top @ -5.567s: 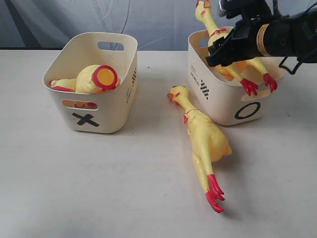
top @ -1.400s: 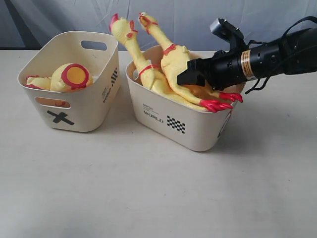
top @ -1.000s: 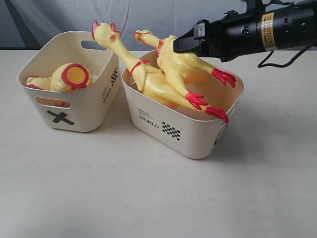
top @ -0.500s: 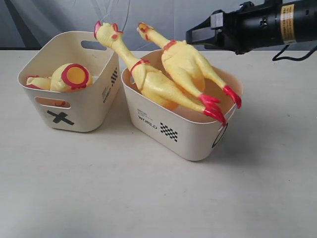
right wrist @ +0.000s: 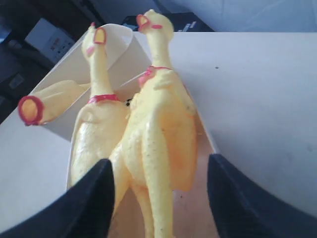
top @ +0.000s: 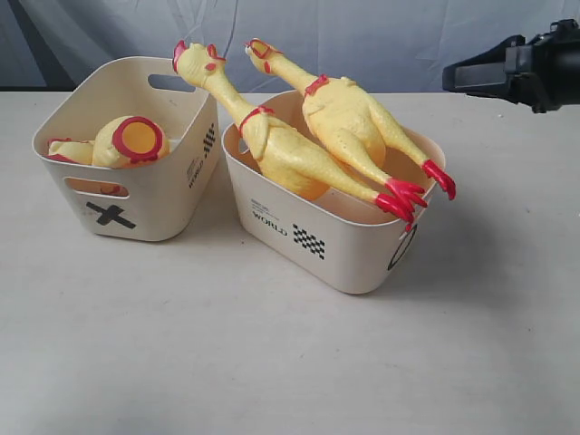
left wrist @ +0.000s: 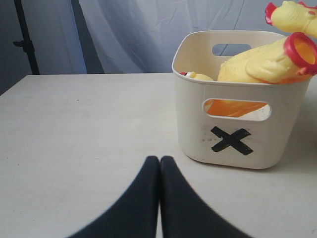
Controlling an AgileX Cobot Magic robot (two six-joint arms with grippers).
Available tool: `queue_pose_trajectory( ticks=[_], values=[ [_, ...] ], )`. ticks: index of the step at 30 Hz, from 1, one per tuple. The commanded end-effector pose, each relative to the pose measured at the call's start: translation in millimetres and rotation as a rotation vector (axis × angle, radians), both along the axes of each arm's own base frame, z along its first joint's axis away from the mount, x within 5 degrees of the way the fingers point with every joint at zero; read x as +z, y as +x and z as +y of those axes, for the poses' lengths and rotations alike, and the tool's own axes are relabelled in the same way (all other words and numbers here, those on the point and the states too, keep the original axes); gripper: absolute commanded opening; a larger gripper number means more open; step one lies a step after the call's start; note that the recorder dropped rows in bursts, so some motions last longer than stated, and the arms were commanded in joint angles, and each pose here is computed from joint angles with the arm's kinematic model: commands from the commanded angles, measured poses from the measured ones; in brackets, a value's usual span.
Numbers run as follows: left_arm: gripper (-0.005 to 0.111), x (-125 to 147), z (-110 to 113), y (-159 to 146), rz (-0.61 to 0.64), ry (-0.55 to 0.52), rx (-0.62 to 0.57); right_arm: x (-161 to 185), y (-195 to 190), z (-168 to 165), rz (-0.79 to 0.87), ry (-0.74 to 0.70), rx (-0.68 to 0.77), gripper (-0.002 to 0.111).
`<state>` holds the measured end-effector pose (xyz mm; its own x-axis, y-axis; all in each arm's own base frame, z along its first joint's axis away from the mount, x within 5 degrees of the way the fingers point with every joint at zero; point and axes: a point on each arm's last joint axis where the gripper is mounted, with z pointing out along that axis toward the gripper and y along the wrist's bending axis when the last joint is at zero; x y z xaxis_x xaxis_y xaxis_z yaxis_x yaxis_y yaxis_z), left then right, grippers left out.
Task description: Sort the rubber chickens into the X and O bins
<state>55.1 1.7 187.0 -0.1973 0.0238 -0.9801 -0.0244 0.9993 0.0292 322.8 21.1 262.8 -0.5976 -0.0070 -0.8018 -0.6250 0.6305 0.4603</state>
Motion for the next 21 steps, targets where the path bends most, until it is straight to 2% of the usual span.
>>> queue_pose_trajectory(
  ticks=[1,4,5,9,16,21],
  values=[
    [0.000,2,0,0,-0.016,-0.009,-0.005,21,-13,1,-0.153,-0.041,0.084,0.030],
    [0.000,2,0,0,-0.016,-0.009,-0.005,34,-21,3,-0.203,-0.050,0.094,0.002],
    [0.000,2,0,0,-0.016,-0.009,-0.005,39,-24,4,-0.219,-0.052,0.096,0.000],
    [0.000,2,0,0,-0.016,-0.009,-0.005,68,-42,6,-0.299,-0.078,0.049,-0.001],
    [0.000,2,0,0,-0.016,-0.009,-0.005,130,-89,5,-0.452,-0.095,-0.181,-0.001],
    [0.000,2,0,0,-0.016,-0.009,-0.005,166,-135,12,-0.640,-0.130,-0.211,-0.001]
  ],
)
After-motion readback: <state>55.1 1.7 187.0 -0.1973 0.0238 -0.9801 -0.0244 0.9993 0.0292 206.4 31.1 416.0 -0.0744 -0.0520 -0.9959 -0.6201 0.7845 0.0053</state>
